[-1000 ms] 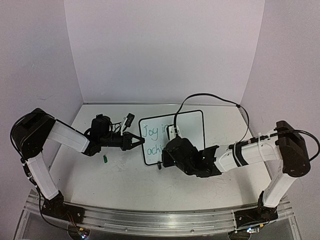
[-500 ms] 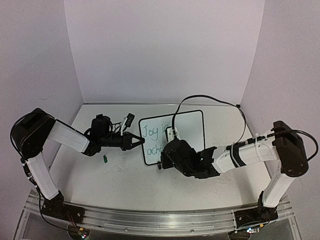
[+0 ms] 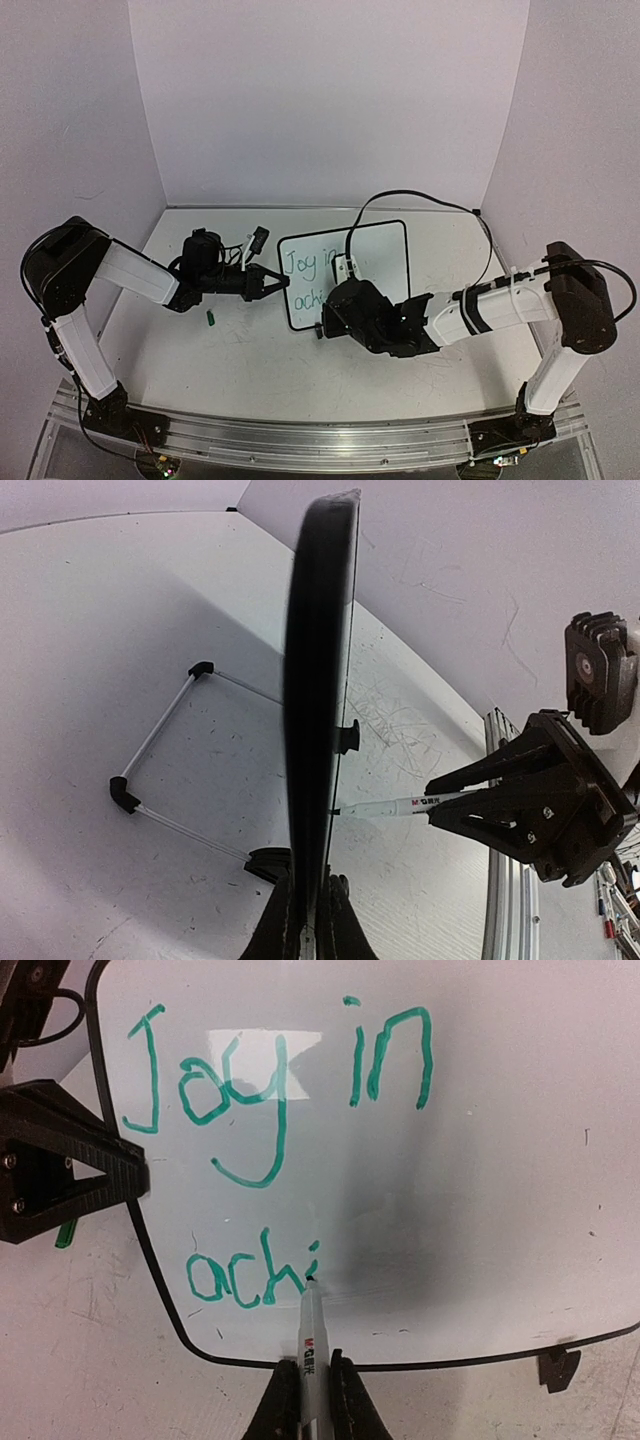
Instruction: Write a sentence on the whiteboard
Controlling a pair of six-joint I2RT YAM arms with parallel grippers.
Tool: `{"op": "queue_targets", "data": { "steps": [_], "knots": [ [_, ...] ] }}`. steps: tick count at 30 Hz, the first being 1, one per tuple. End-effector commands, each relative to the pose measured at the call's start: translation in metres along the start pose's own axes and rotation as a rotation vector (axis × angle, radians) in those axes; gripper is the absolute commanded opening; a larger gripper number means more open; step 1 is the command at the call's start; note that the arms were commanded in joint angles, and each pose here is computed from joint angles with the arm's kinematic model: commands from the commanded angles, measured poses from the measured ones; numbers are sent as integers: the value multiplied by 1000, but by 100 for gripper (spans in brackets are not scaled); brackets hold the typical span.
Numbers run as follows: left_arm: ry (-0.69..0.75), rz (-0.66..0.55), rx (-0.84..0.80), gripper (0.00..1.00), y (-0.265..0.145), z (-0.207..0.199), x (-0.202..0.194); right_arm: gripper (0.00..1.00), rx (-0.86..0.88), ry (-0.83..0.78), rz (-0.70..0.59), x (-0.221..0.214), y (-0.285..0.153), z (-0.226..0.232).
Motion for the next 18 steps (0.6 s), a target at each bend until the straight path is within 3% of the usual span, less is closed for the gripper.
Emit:
{"op": "queue_targets", "data": {
  "steps": [1,18],
  "knots": [
    [57,-13,-33,0,2,-12,9,0,-14,1,27,-11,3,0],
    [56,-12,-32,0,2,-12,9,0,-6,5,48,-19,3,2]
  ]
}}
Point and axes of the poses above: each gripper's point midway between its finger pads, its own y axis out along the fingers, its own z axis along the line the jaws close on, x = y × z, the point moved 5 cm from there along -y, back along the fingers, and after that the axes turned 11 degrees about -y, right-handed, at the moved point
